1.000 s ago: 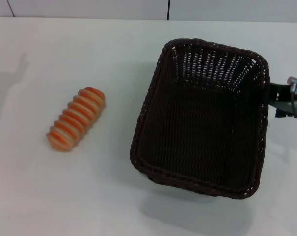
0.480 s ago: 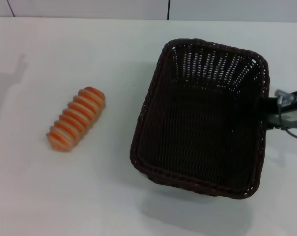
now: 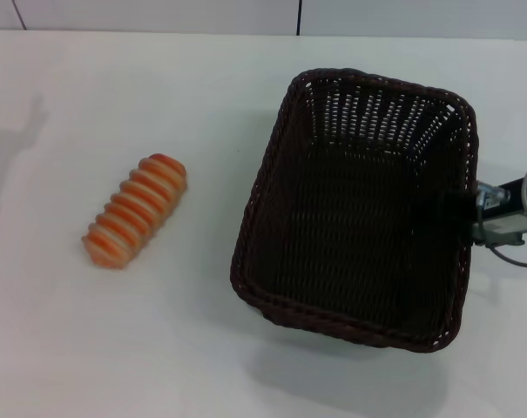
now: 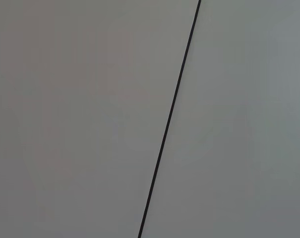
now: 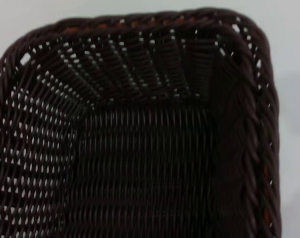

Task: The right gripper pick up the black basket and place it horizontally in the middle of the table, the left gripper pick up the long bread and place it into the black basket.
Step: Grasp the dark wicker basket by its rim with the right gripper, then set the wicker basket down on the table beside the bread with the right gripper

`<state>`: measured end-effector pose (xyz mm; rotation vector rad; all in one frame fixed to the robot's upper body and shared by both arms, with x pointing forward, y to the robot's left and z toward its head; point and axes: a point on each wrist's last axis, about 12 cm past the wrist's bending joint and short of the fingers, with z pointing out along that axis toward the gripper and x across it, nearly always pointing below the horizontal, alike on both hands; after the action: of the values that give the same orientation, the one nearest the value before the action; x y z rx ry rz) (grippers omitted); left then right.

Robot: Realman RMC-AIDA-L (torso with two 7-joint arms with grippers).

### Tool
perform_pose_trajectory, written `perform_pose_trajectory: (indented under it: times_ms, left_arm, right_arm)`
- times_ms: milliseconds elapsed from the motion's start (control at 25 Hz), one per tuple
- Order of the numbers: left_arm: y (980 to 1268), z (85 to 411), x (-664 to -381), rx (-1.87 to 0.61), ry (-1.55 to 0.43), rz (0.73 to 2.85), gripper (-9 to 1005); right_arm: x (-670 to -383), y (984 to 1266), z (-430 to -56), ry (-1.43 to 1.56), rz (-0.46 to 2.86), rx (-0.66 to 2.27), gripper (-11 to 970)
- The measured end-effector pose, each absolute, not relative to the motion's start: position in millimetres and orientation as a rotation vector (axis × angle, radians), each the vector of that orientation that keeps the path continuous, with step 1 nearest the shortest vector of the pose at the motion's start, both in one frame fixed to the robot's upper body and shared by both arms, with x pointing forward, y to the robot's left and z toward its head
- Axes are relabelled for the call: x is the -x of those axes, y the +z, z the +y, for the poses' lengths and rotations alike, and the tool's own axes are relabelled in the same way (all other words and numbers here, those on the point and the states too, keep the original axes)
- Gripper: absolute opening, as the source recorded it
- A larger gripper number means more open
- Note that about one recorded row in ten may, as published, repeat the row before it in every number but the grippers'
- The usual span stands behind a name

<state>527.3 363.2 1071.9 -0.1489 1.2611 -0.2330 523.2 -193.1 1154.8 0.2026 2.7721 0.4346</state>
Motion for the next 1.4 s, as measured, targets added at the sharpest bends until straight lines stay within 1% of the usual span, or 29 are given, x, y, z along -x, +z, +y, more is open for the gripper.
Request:
perform_pose_trajectory:
  times_ms: [200, 440, 640, 800, 880, 1000, 1080, 1200, 1280, 1400]
  left_arm:
    - [1072.5, 363.7, -526.1, 0.147, -0.233, 1.254, 867]
    - [1073.2, 363.9, -524.6, 0.147, -0.234, 1.245, 867]
    - [1073.2, 363.7, -524.5, 0.147, -0.235, 1.245, 867]
    - [1075.4, 365.4, -526.6, 0.146, -0.232, 1.240, 867]
    - [1077.6, 368.3, -529.1, 0.160, -0.222, 1.233, 866]
    - [1081.1, 371.7, -533.5, 0.184, -0.208, 1.219, 866]
    - [1083.7, 373.2, -534.5, 0.184, -0.203, 1.209, 866]
    - [1084.4, 374.8, -533.7, 0.178, -0.183, 1.207, 866]
    - [1082.4, 378.2, -531.2, 0.181, -0.147, 1.215, 866]
    - [1074.7, 378.9, -525.2, 0.185, -0.080, 1.244, 866]
  right_arm:
    - [-522.2, 1153.5, -188.7, 0.433, 2.764, -0.182, 725]
    - [-521.7, 1155.0, -190.2, 0.435, 2.741, -0.179, 553]
    - [-522.2, 1154.2, -192.6, 0.429, 2.728, -0.167, 315]
    - [-525.0, 1156.1, -198.6, 0.397, 2.659, -0.119, 238]
    - [-527.5, 1159.1, -204.7, 0.371, 2.570, -0.020, 199]
    - [-528.3, 1162.3, -209.2, 0.362, 2.502, 0.033, 141]
    - [-525.8, 1171.4, -220.0, 0.322, 2.395, 0.112, 141]
    - [-524.5, 1177.9, -228.8, 0.280, 2.332, 0.164, 140]
    - [-526.4, 1186.2, -236.2, 0.221, 2.248, 0.258, 140]
    - [-529.0, 1190.3, -238.5, 0.189, 2.202, 0.320, 141]
